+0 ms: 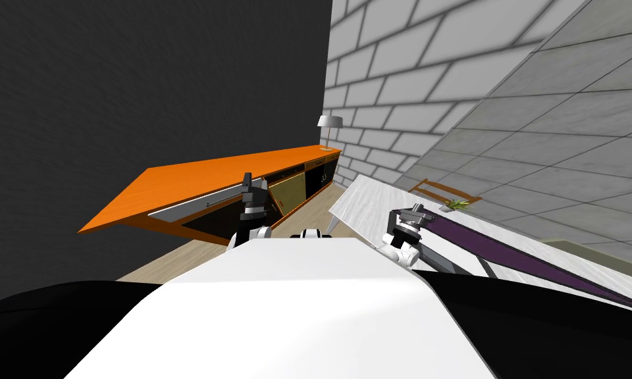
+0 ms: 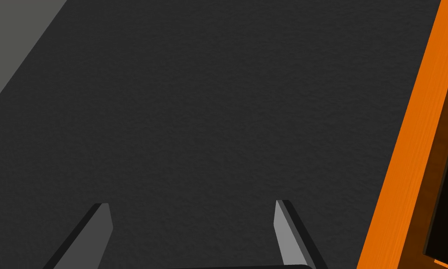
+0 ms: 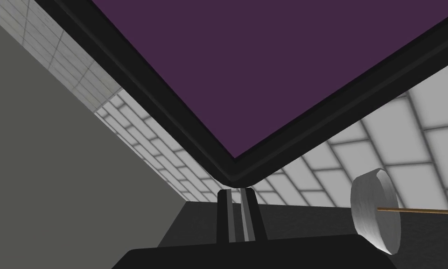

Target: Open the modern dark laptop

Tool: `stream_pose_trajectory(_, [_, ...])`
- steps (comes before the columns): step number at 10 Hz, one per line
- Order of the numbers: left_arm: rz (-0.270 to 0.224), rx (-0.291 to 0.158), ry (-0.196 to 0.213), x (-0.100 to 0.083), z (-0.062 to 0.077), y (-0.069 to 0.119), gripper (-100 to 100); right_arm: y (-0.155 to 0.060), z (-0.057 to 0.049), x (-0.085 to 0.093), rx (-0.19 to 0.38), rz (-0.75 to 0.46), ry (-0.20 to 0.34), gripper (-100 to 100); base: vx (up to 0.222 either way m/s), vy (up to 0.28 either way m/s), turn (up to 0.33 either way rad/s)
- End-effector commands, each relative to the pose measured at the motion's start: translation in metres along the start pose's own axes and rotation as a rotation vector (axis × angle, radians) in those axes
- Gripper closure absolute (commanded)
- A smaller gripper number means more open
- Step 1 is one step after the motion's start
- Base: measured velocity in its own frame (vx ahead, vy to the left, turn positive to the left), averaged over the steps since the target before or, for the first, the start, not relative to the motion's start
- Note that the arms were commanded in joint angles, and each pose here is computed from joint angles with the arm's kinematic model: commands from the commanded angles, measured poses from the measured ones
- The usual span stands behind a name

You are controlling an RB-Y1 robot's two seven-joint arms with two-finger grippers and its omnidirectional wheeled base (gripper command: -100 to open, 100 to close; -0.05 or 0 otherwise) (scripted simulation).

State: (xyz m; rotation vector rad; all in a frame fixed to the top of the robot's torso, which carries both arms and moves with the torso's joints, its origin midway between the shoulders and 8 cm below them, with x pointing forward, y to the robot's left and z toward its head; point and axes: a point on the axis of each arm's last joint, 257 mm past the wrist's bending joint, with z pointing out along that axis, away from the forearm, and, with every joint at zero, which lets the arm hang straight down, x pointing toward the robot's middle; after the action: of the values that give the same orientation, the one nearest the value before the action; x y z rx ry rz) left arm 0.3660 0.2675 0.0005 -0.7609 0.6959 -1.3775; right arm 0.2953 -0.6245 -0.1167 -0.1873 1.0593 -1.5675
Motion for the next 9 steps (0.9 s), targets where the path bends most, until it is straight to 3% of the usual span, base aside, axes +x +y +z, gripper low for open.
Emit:
stream_pose_trajectory(1, [0.000, 0.000, 0.000, 0.000, 0.000, 0.000, 0, -0.007, -0.028, 0.007, 0.029, -0.002, 0.004, 100, 0.005, 0.007, -0.020])
stream_pose_trajectory(2, [0.000, 0.000, 0.000, 0.000, 0.000, 0.000, 0, -0.010, -0.028, -0.001, 0.039, -0.002, -0.025, 100, 0.000, 0.000, 0.000])
stream_pose_trajectory(3, [0.000, 0.000, 0.000, 0.000, 0.000, 0.000, 0, -0.016, -0.048, 0.012, 0.067, -0.013, 0.011, 100, -0.007, -0.009, 0.025])
stream_pose_trajectory(5, [0.000, 0.000, 0.000, 0.000, 0.000, 0.000, 0, -0.020, -0.048, 0.000, 0.083, -0.014, -0.036, 100, 0.004, 0.005, -0.014])
stream_pose_trajectory(9, [0.000, 0.000, 0.000, 0.000, 0.000, 0.000, 0, -0.020, -0.048, 0.000, 0.083, -0.014, -0.036, 100, 0.001, 0.001, -0.004])
